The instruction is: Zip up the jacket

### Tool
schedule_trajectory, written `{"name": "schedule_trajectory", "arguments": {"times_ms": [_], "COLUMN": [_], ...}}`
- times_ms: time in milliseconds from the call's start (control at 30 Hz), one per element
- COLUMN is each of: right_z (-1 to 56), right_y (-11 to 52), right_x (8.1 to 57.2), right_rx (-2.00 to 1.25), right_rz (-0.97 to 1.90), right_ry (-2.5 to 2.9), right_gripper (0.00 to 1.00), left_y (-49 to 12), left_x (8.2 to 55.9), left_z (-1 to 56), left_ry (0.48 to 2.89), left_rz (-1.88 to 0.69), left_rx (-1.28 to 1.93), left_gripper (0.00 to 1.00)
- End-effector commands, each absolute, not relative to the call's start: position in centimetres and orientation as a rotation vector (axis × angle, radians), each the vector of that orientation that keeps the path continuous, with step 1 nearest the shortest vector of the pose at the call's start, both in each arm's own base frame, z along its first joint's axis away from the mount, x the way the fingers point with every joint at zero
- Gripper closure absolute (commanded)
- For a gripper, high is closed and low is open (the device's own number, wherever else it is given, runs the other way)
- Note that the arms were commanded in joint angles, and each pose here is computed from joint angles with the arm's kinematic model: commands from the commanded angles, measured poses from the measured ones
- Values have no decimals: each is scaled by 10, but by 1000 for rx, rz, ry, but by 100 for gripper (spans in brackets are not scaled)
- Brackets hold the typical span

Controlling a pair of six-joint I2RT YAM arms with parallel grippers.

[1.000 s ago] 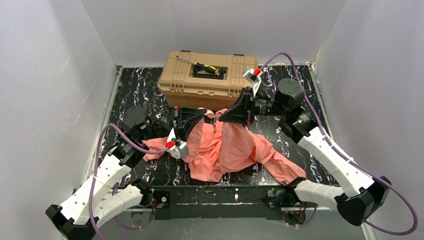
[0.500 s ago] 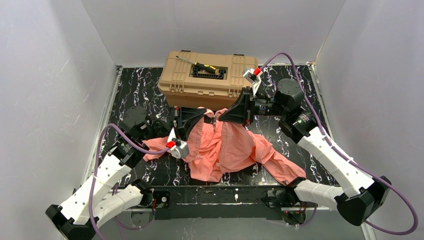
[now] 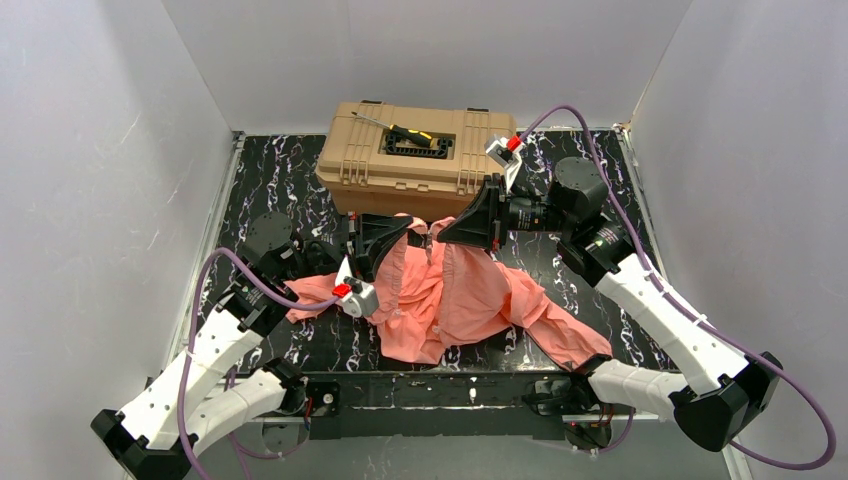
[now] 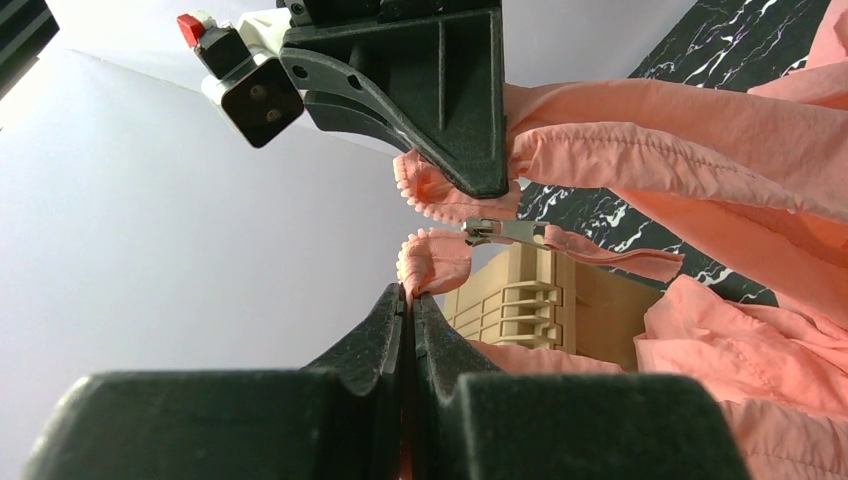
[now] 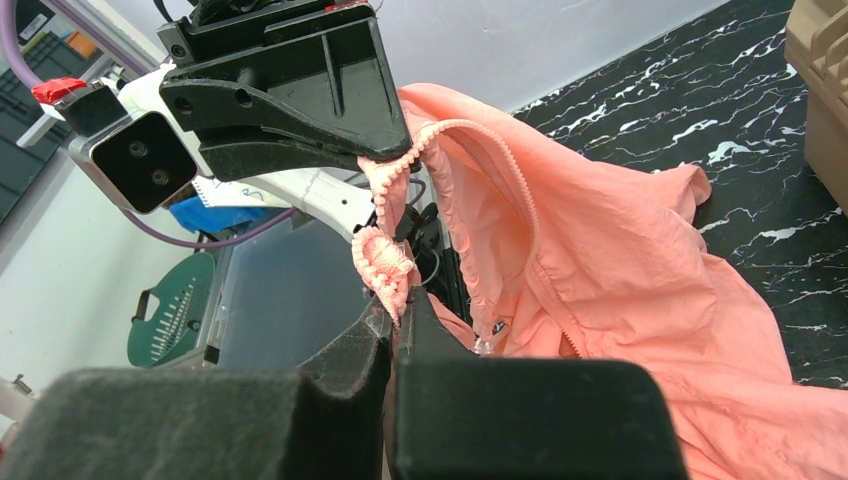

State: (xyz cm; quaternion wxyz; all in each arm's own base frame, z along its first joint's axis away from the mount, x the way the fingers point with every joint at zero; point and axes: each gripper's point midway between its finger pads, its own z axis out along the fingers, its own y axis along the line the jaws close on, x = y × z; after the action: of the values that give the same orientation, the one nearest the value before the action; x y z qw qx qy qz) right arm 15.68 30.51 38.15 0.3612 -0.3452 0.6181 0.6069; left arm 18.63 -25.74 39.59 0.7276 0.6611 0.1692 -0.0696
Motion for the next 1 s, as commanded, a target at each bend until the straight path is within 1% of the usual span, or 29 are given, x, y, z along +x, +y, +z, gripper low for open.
{"name": "schedule_trajectory", "arguments": {"times_ms": [0, 600, 967], "right_z": [396, 401, 409], "right_y": [305, 307, 306], "right_x": [155, 159, 156], "right_rx": [-882, -864, -868], "right_rz": [1564, 1572, 1585], "right_ry": [1547, 1539, 1525], "right_gripper": [99, 99, 99], "left_y": [-253, -256, -258], "left_x": [176, 173, 172], "left_z": [421, 418, 406], "left_ry": [299, 274, 243], "left_rz": [-118, -125, -92], "left_rx": [1424, 1439, 1508], "left_gripper": [100, 100, 100]}}
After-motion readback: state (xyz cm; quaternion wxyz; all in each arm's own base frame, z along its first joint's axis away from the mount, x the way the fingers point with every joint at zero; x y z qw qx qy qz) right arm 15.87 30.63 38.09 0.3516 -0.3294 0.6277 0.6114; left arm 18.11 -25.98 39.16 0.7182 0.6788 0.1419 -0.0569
